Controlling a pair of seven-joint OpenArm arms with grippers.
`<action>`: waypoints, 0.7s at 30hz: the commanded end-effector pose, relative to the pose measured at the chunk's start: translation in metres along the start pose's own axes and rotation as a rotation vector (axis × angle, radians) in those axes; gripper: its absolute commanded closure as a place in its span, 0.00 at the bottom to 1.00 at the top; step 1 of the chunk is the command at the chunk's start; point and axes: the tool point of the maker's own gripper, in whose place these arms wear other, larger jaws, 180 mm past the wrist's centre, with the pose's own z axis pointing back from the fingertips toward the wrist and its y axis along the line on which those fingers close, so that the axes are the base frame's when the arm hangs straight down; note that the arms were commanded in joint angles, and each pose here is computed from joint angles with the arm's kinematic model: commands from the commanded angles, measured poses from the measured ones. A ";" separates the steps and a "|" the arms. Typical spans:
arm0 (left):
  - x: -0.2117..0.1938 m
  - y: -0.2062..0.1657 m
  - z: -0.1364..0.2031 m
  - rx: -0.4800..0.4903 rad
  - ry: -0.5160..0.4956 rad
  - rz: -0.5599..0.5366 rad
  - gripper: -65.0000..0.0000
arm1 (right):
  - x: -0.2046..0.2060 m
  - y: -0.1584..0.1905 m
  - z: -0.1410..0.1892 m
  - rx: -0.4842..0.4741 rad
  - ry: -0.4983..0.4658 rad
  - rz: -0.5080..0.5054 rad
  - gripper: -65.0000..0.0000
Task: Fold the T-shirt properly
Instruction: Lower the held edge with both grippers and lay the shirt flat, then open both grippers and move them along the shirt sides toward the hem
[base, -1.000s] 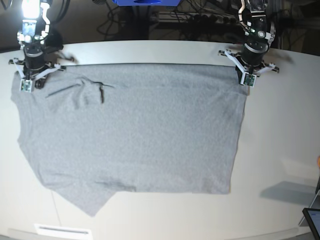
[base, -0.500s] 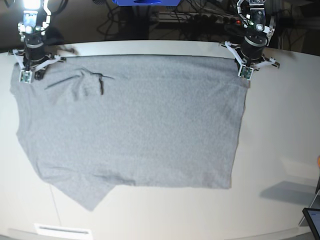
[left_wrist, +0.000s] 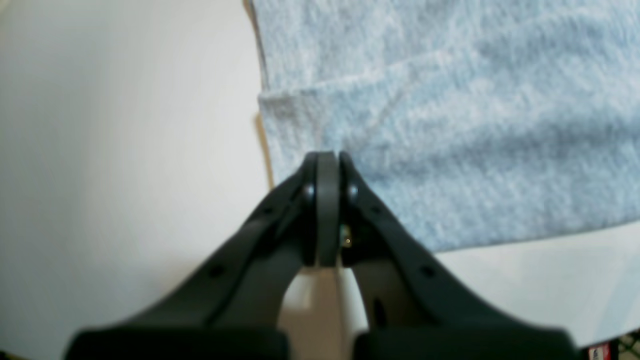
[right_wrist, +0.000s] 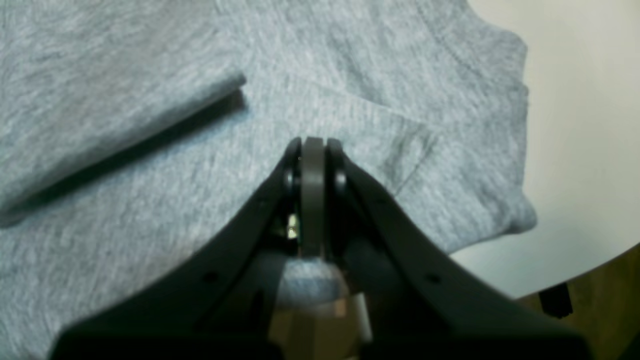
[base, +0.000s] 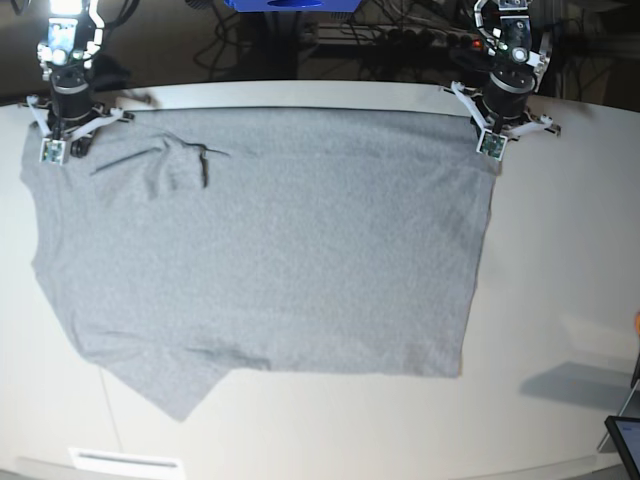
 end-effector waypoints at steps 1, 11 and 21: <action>0.010 0.009 0.005 0.031 -0.030 -0.010 1.00 | -0.018 -0.001 0.002 0.003 0.086 0.010 0.97; 0.024 0.015 0.008 0.049 -0.067 -0.015 1.00 | 0.021 0.005 0.007 0.016 -0.010 0.011 0.96; 0.057 0.062 0.006 0.175 -0.094 0.022 1.00 | 0.097 0.018 0.012 0.041 -0.132 -0.002 0.96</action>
